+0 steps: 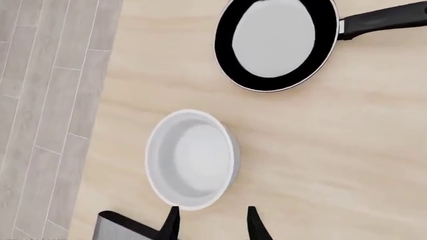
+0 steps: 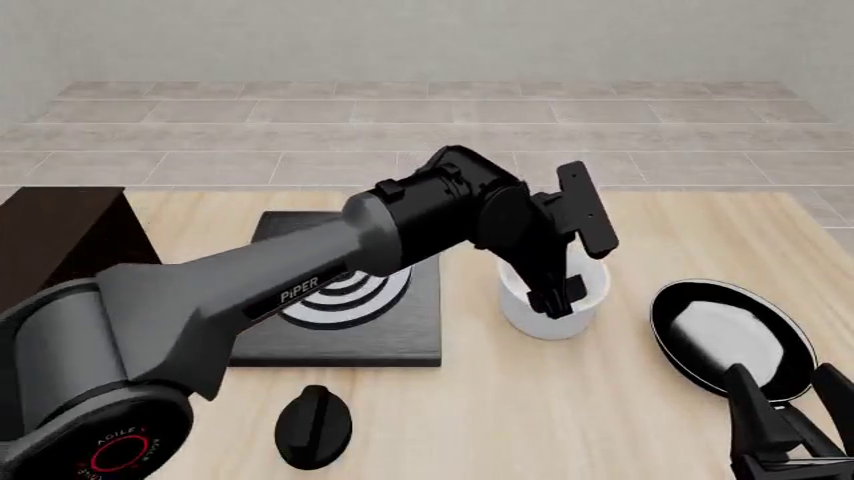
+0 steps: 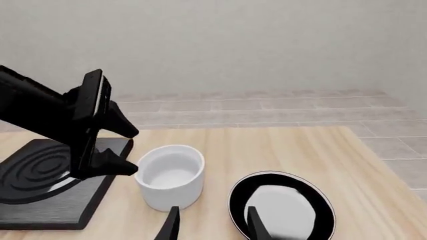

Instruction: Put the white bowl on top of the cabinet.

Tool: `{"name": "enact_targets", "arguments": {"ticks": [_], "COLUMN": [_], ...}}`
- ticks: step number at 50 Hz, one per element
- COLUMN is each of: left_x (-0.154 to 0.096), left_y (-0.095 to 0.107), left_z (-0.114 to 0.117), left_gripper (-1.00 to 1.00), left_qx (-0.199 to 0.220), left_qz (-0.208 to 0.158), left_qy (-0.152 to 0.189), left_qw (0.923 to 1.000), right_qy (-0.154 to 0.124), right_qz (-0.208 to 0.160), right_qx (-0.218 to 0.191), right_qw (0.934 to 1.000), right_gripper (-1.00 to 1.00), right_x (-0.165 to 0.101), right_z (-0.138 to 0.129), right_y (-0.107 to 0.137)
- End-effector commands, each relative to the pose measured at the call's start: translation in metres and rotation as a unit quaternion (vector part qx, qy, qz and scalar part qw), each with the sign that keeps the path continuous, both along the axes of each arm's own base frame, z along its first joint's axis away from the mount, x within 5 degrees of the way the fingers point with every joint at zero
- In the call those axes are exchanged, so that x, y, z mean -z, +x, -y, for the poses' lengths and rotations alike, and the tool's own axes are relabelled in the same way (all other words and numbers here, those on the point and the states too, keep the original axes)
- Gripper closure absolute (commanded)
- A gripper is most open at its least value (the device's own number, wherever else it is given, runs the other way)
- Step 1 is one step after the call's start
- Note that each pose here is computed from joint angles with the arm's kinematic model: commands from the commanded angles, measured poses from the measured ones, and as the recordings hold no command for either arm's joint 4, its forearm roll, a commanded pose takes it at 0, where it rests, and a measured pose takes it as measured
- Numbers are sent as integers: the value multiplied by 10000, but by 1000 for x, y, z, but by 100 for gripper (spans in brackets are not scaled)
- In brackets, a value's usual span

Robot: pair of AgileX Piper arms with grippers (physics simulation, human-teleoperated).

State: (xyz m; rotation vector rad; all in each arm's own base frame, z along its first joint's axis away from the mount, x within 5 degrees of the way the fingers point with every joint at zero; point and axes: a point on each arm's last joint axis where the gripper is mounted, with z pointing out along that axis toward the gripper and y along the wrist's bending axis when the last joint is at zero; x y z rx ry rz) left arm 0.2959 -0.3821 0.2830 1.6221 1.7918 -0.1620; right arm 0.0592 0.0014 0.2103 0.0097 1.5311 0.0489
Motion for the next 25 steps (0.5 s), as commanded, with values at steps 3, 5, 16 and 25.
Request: {"name": "enact_targets", "arguments": {"ticks": [3, 5, 16, 25], "left_x": [15, 17, 34, 42], "left_y": [10, 9, 12, 17], "left_z": [4, 4, 7, 7], "left_gripper": [-100, -100, -100, -100], "left_qx": [-26, -17, -4, -46], "left_qz": [-48, -73, -129, -175], "left_qy": [101, 137, 235, 284], "left_qw": [9999, 9999, 9996, 9994], "right_qy": [5, 12, 17, 18], "right_qz": [24, 28, 29, 28], "right_qx": [4, 5, 18, 7], "right_qw": [10000, 10000, 10000, 10000], "right_gripper": [-100, -100, -100, -100], "right_x": [-1, 0, 0, 0], "right_z": [0, 0, 0, 0], "right_y": [-1, -1, -1, -1]}}
